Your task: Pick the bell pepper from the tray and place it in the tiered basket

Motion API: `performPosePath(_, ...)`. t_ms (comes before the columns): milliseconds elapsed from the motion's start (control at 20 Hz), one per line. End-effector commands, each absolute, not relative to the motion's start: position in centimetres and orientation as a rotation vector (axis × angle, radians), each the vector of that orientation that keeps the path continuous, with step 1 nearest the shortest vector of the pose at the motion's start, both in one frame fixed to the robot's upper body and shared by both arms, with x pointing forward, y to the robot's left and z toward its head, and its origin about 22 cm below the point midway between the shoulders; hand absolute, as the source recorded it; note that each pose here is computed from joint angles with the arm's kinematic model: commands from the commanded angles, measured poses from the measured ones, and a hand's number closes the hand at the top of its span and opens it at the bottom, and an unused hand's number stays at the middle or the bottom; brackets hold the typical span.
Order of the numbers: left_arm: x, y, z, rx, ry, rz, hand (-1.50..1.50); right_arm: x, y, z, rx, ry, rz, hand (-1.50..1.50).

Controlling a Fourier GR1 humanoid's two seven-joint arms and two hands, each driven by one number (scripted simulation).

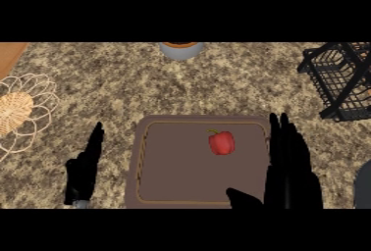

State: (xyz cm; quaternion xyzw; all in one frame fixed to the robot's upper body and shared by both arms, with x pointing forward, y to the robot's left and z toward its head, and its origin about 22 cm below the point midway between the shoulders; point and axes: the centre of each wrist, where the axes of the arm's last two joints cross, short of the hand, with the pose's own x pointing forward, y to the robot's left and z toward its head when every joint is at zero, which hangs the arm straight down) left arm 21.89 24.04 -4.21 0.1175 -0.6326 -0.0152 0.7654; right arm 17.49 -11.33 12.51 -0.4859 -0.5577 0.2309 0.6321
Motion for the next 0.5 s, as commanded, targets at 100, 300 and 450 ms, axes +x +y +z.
performPosePath(100, 23.0, 24.4, -4.4, 0.268, -1.312, -0.026, 0.00, 19.4, -6.8, 11.9, -1.243, -1.118, 0.594, -1.50)
performPosePath(300, 22.0, 24.6, -4.5, 0.266, -1.313, -0.019, 0.00, 19.2, -6.6, 11.0, -1.265, -0.985, 0.647, -1.50)
performPosePath(450, 21.6, 23.4, -4.7, 0.248, -1.311, -0.029, 0.00, 20.1, -6.6, 9.9, -1.268, -0.917, 0.671, -1.50)
